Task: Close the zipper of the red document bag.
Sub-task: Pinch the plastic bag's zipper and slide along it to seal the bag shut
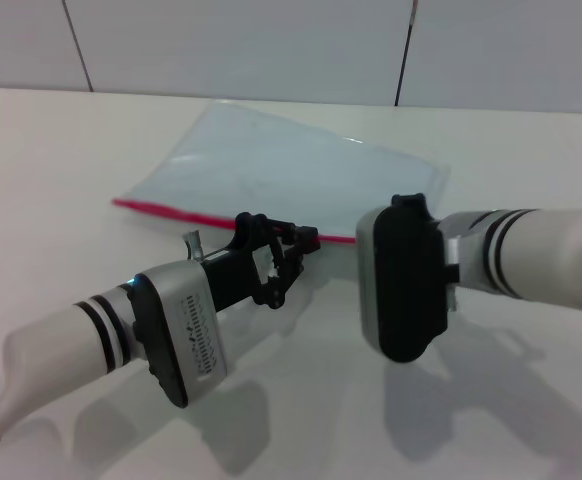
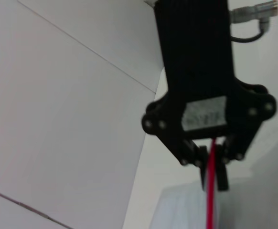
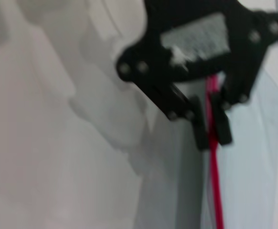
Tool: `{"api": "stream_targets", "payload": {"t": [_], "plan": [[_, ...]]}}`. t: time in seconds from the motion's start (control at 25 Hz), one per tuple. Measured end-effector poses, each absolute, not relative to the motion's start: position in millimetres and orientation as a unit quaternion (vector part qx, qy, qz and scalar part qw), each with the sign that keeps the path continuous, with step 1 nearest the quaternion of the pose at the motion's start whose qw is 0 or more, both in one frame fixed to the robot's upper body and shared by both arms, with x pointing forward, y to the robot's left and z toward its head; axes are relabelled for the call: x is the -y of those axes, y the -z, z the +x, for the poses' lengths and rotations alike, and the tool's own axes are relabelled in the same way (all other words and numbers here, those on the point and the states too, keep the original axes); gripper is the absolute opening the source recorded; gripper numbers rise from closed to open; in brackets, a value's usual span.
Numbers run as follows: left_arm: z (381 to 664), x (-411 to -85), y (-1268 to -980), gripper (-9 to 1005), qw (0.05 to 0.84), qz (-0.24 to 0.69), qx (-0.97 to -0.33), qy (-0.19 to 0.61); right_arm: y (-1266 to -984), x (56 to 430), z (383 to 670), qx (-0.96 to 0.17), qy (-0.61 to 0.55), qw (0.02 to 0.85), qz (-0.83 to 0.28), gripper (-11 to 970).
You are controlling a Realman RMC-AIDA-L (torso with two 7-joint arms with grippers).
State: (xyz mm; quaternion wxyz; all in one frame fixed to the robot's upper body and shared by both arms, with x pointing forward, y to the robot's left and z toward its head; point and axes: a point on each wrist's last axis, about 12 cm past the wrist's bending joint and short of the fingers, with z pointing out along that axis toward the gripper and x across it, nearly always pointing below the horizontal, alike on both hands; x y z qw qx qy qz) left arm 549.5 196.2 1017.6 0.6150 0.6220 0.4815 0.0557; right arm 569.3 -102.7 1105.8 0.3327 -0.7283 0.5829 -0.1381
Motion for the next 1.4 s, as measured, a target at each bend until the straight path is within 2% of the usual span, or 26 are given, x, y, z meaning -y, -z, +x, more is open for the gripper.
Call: {"api": "stream_targets", "payload": {"t": [0.28,0.72,1.4], "plan": [[545.7,-201.9,-1014.0,81,0.613,0.612,-0.495,-0.059,-1112.2,117.1,579.3,-0.608,0.144,0.342,-0.702,49],[535.8,-214.6,-1006.5,80,0.614,0.583,-0.528,-0.066,-1122.3,163.2,601.9,-0.674,0.164,0.353,-0.628,48],[536.9,-223.7,-1008.7,79,0.626,0.556,-0.541,-0.081,-1124.6,213.9,611.2,-0.737,0.174,0.346,-0.554,55]]}}
